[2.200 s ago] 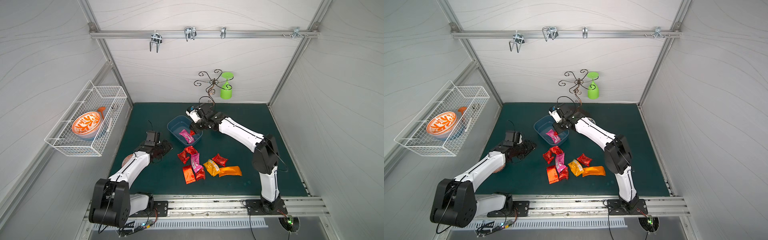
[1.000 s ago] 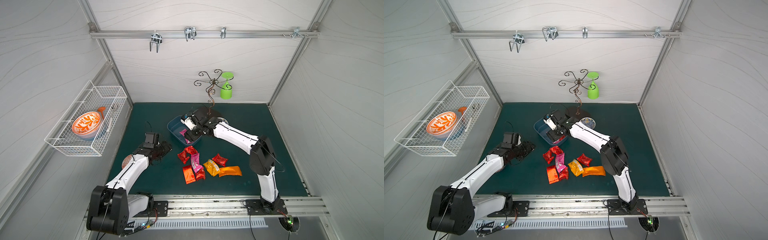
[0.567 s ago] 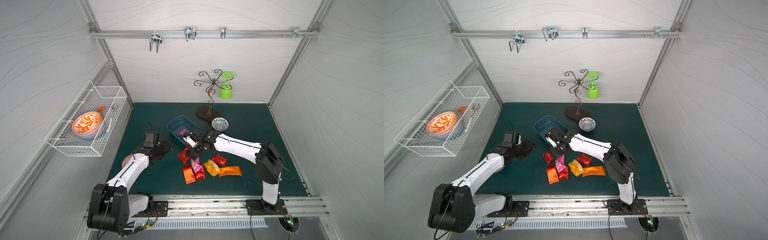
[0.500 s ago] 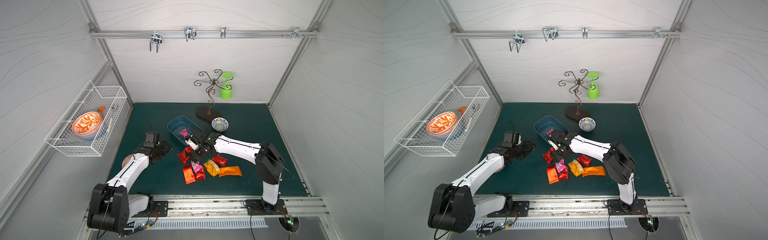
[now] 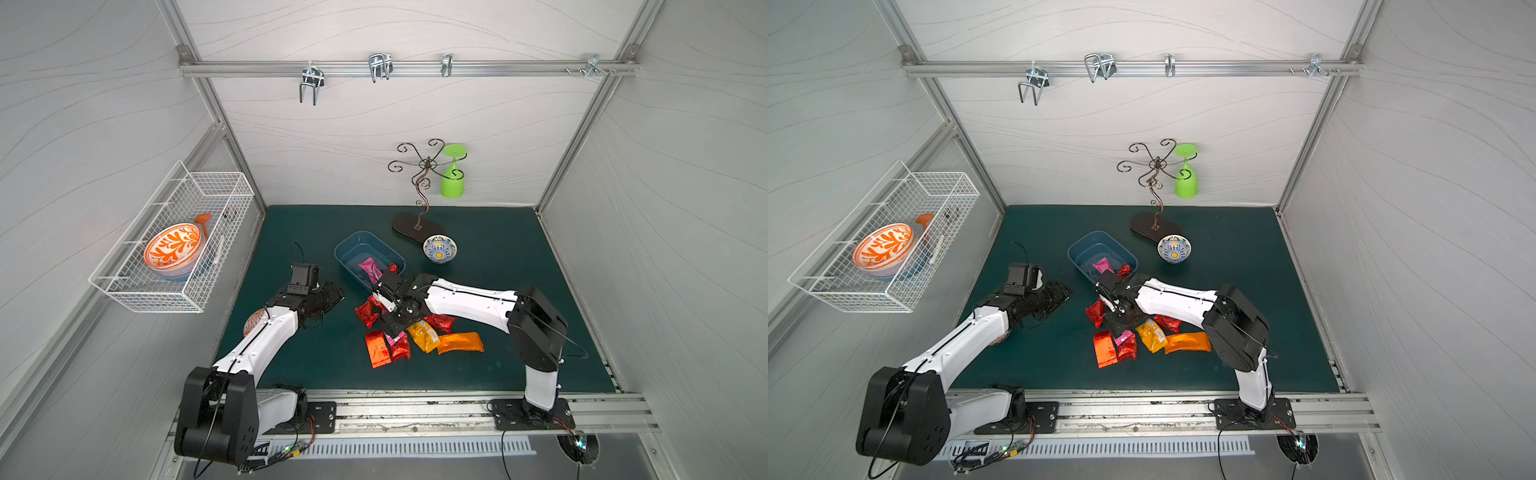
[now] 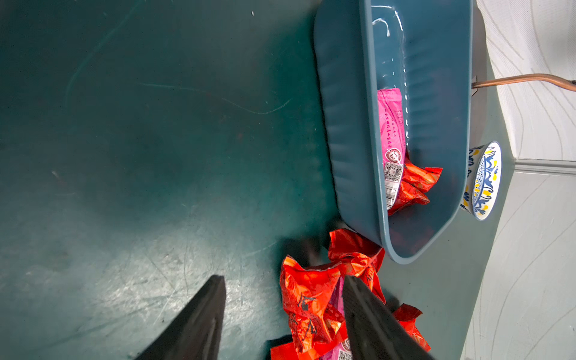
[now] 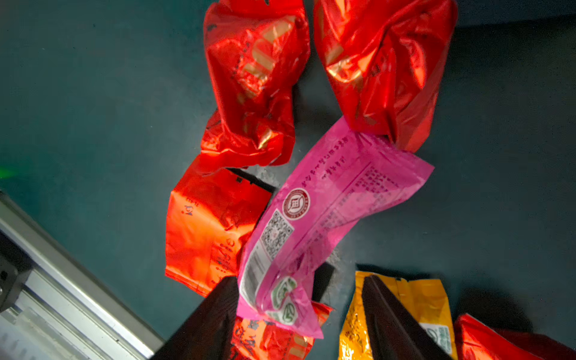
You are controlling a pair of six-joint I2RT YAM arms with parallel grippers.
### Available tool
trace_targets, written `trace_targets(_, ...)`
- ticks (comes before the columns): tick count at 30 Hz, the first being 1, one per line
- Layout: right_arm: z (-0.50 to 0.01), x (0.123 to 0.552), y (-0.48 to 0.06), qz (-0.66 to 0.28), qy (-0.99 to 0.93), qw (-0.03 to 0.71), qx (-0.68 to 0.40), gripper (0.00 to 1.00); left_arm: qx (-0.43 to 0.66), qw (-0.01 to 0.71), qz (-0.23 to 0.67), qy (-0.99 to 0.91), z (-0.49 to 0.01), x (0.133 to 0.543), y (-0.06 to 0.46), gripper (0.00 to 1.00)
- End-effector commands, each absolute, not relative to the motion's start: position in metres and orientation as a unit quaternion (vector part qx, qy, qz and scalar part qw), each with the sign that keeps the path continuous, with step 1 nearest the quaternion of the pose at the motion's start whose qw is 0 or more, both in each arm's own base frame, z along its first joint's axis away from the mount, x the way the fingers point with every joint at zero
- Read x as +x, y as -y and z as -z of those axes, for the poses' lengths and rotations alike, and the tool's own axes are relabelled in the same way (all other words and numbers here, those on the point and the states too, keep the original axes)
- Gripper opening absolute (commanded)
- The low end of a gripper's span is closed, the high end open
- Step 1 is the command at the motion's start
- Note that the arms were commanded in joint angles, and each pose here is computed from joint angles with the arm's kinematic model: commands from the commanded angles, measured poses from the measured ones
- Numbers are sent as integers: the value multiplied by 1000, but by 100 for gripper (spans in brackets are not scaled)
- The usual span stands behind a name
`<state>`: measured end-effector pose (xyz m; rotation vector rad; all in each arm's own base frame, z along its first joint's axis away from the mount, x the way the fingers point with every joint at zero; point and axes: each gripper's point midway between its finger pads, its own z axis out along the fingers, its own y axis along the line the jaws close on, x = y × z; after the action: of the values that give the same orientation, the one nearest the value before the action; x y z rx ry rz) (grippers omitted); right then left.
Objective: Put the tea bags into the storage box
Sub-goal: Pick up the tea bag from the center of the board, then place the tea bag in the storage box.
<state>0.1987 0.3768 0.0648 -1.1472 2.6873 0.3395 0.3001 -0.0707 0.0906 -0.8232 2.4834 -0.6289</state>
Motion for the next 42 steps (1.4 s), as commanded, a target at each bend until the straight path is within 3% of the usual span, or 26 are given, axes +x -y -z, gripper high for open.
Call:
trace_targets(1,-56,199,-378,-106,-913,95,-383,62,-293,246,231,-894,-105,313,69,64)
trace_targets(11,-55,199,-379,-108,-913,96,-381,24,-293,247,228,-895,-105,311,68,64)
trace_targets(17,-65,200,-377,-110,-911,105,-383,10,-293,247,229,-895,-105,311,68,64)
trace_targets(32,-134,196,-344,-122,-901,150,-389,9,-294,247,234,-893,-104,312,69,64)
trace_targets(42,-170,247,-380,-149,-868,231,-413,9,-293,248,237,-893,-108,310,70,64)
